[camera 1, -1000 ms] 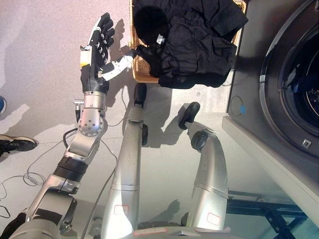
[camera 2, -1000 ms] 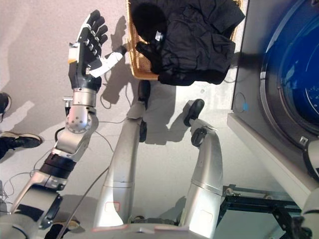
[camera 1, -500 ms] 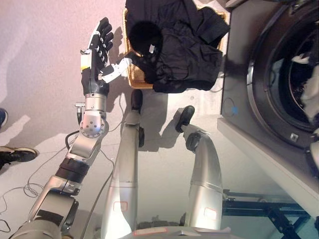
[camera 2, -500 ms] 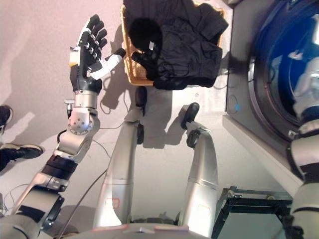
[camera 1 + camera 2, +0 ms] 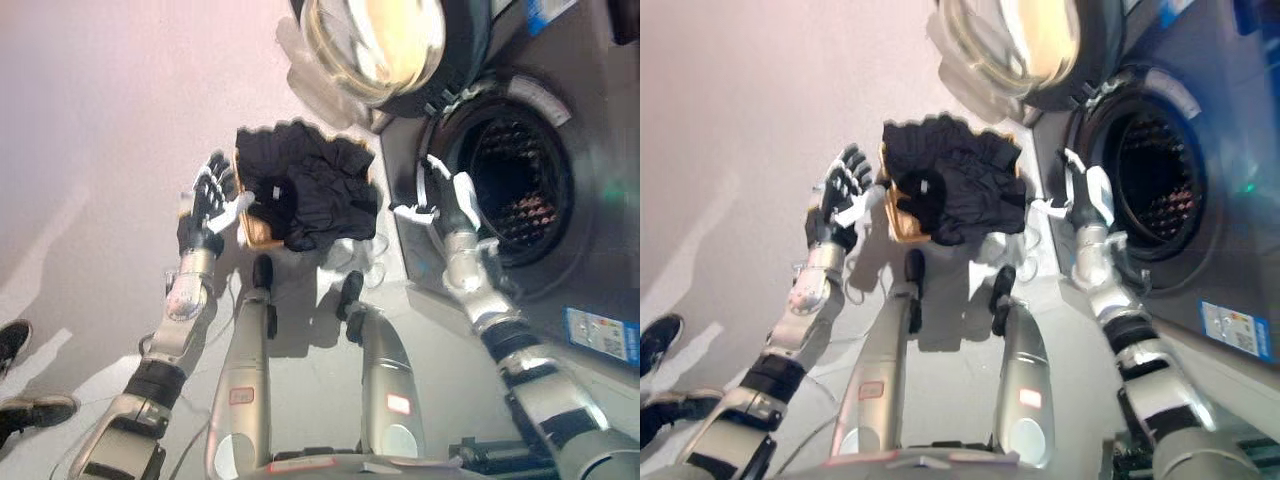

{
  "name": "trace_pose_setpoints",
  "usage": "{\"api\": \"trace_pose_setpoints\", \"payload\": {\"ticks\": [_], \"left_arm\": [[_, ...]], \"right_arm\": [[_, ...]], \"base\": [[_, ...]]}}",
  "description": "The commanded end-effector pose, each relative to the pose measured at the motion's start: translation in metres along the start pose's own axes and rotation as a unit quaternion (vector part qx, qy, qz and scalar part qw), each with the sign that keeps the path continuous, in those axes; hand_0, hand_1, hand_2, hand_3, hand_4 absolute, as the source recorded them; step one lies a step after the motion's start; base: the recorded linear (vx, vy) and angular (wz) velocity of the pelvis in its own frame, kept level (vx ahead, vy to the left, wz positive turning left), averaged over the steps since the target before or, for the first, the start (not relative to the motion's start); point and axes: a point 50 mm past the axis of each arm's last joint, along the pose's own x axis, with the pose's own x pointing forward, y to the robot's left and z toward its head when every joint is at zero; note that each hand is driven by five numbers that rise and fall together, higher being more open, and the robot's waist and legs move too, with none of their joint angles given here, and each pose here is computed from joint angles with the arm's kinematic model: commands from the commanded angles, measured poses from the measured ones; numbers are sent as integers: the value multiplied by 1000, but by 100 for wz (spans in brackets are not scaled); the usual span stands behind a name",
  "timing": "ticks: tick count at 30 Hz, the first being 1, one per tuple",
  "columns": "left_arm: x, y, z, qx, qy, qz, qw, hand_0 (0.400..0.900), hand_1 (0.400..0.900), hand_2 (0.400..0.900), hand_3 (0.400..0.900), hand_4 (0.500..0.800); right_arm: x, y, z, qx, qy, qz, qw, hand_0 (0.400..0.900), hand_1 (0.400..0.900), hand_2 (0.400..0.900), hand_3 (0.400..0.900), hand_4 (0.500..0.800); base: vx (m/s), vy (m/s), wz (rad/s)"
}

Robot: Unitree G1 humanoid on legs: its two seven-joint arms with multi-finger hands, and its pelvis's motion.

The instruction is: Put the clothes in the basket into the washing machine.

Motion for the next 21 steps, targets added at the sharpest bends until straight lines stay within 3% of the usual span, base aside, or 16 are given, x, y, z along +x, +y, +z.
{"api": "trace_pose_setpoints", "payload": {"ticks": [1, 7, 13, 21], "left_arm": [[-11, -7, -5, -50, -16, -13, 999, 900, 900, 900, 900, 800], [-34, 8, -30, -39, 34, 5, 999, 900, 900, 900, 900, 800], [-55, 22, -49, -5, 80, 22, 997, 900, 900, 900, 900, 800], [-73, 29, -68, 27, 126, 38, 991, 900, 900, 900, 900, 800]], "right_arm": [[-7, -18, -5, 84, -11, -31, 996, 900, 900, 900, 900, 800], [-47, 5, -39, 189, 59, -9, 980, 900, 900, 900, 900, 800], [-79, 17, -63, 213, 114, 12, 970, 900, 900, 900, 900, 800], [-97, 20, -75, 216, 141, 25, 966, 900, 900, 900, 900, 800]], "base": [[197, 3, -8], [180, 13, -14], [139, 9, -17], [100, 1, -9]]}}
